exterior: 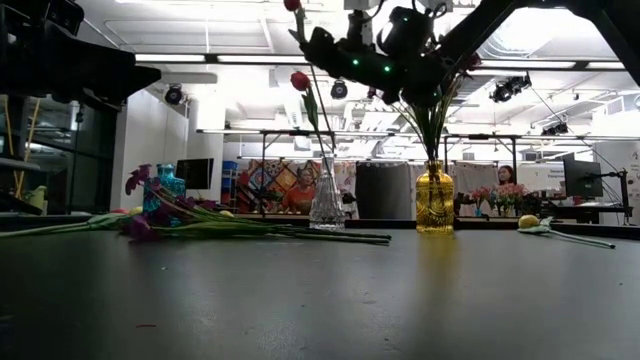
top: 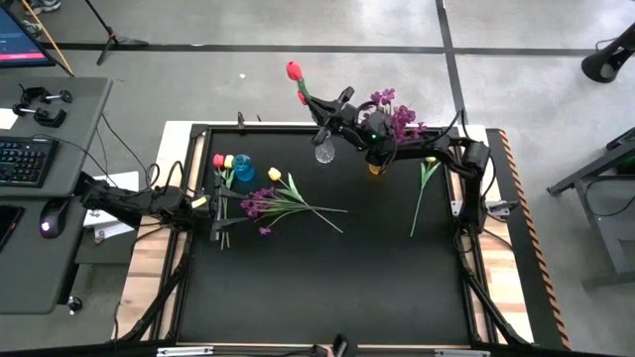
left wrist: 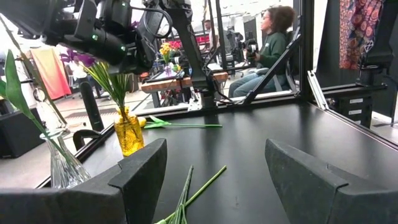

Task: Sort flowers into vase by color
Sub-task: Put the right pink flower into the transparent vase

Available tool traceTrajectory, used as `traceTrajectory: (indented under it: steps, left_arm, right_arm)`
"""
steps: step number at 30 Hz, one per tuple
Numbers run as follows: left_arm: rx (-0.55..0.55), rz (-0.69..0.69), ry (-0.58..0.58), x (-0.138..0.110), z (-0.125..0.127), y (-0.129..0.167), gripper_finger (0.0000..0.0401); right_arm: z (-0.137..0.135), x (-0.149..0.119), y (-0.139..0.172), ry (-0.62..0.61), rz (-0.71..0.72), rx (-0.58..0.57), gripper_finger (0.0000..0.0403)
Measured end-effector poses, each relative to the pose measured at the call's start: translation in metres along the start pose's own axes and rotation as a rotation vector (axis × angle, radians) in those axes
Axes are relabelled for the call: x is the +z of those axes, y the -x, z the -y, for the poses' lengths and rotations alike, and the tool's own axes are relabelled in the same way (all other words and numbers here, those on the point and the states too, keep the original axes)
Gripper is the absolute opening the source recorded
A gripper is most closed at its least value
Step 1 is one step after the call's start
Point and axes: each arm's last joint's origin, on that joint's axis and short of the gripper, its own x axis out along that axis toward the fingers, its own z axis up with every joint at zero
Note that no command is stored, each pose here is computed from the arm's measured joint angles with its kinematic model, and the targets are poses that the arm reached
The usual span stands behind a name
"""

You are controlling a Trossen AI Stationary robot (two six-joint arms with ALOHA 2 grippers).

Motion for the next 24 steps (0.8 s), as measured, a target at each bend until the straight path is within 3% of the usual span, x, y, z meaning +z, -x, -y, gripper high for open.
traceTrajectory:
  steps: [7,14,24]
  left_arm:
    - [0.0,0.0,0.0,0.0,0.0,0.0,0.0262]
    - [0.0,0.0,0.0,0.0,0.0,0.0,0.0262]
    - [0.0,0.0,0.0,0.0,0.0,0.0,0.0262]
  right_arm:
    - [-0.001,-0.004,0.0,-0.006,-0.011,0.002,0.0]
    - [-0.004,-0.039,0.011,-0.066,0.083,-0.026,0.0]
    - [0.001,-0.034,0.012,-0.08,0.155,-0.054,0.0]
